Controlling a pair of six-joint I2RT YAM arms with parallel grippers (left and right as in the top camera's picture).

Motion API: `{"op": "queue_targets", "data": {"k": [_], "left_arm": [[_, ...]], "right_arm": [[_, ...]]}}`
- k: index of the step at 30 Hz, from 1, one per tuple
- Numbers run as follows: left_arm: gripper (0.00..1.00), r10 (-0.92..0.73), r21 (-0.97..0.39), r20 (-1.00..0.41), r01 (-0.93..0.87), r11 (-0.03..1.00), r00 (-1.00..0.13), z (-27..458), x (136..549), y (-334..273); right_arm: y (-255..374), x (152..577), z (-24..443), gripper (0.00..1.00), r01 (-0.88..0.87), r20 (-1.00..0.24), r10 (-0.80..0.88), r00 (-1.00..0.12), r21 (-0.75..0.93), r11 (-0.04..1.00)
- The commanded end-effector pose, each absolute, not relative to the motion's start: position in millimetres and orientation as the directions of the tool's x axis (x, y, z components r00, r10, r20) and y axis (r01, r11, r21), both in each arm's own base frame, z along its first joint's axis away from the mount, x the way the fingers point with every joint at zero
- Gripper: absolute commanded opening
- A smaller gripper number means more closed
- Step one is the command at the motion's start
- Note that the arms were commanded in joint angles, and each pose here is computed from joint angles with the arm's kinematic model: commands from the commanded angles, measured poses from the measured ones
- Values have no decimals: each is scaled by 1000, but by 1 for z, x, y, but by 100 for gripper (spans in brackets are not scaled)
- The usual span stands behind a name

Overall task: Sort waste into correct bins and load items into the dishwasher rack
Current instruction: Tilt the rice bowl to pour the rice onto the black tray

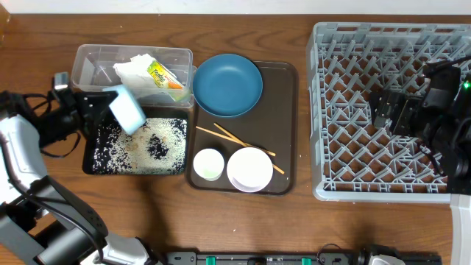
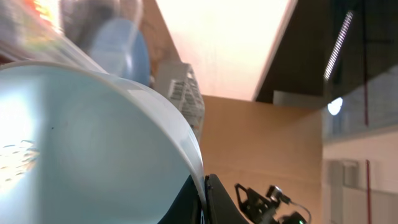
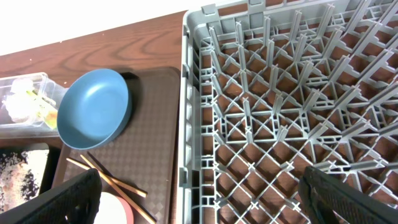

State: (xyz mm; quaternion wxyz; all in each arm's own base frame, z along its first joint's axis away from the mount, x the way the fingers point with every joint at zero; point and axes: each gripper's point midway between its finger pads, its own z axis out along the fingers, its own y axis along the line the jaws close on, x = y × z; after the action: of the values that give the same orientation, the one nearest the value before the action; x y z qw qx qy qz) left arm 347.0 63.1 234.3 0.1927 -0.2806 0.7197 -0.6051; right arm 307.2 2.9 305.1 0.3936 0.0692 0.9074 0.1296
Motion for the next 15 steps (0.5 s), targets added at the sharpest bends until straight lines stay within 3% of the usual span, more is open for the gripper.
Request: {"op": "queue_targets", "data": {"k": [1, 7, 15], "left_arm": [[6, -667, -968, 99, -226, 107, -738, 221, 342, 76], [7, -675, -971, 173, -239, 6, -718, 213, 333, 75], [6, -667, -969, 212, -241, -50, -714, 202, 328, 69]], "right_arm": [[1, 308, 309, 99, 31, -701, 238, -673, 294, 955], [1, 308, 309, 99, 31, -701, 238, -673, 294, 955], [1, 308, 309, 99, 31, -701, 238, -673, 294, 955]]}}
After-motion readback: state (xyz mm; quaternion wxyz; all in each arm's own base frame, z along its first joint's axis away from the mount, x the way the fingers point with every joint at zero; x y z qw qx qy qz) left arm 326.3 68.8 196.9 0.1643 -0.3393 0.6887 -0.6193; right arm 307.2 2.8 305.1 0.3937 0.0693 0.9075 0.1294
